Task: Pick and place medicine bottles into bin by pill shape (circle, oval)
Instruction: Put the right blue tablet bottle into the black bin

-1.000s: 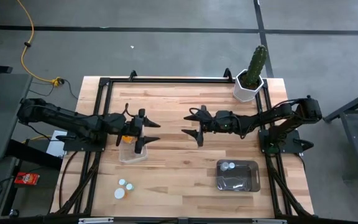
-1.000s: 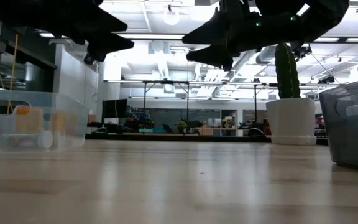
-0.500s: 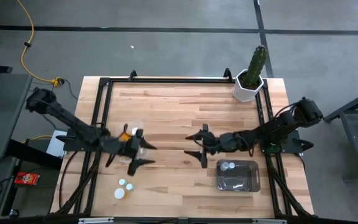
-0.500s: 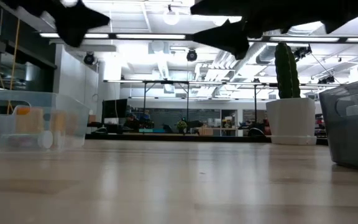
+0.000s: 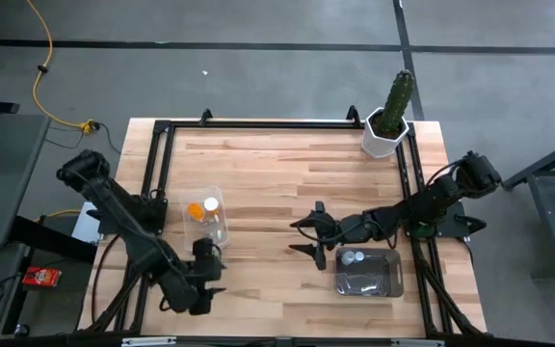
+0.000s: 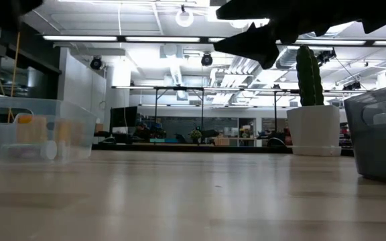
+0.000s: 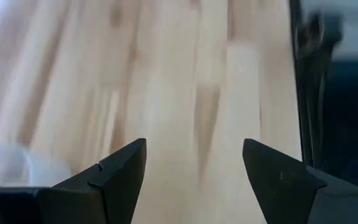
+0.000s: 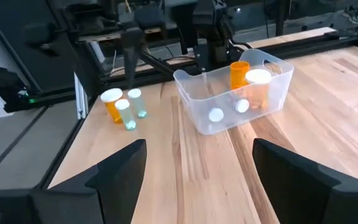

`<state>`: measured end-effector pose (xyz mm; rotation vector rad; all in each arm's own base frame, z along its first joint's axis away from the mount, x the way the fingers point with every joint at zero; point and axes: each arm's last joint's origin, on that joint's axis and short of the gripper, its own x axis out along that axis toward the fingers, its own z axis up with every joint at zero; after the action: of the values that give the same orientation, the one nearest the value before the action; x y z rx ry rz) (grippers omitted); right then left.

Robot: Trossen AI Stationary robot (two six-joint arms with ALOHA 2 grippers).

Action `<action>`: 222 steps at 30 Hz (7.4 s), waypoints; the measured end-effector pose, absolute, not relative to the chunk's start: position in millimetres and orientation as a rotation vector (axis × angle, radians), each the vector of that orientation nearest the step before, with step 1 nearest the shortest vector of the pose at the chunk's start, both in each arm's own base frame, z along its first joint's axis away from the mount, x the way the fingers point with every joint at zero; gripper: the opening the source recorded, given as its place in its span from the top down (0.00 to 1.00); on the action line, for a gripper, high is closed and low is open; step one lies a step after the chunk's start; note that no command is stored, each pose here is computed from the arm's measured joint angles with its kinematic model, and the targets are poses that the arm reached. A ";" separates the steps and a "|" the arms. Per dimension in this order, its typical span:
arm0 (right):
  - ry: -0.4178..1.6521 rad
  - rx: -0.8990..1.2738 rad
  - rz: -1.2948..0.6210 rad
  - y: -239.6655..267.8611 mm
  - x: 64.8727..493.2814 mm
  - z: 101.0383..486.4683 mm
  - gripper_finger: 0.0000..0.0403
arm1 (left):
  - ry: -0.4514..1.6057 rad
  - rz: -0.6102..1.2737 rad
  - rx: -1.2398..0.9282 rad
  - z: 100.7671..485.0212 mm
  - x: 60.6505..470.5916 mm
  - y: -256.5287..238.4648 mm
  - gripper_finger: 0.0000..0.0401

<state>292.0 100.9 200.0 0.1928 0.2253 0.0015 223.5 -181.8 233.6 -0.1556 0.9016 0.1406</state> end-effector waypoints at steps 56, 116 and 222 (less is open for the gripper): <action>0.267 0.193 -0.037 98.9 291.1 195.4 0.29 | 1.399 0.182 -0.099 194.7 221.7 -212.4 0.42; 0.271 0.207 -0.056 98.2 291.0 194.7 0.29 | 1.233 0.178 0.032 217.0 220.4 -201.2 0.74; -0.038 -0.010 0.043 121.5 346.2 189.2 0.68 | 0.104 0.169 -0.121 201.3 261.6 -87.4 0.73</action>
<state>346.2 121.5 189.2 -0.0104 -0.0385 0.0430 261.6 -87.4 201.3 -0.1209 0.1041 0.1693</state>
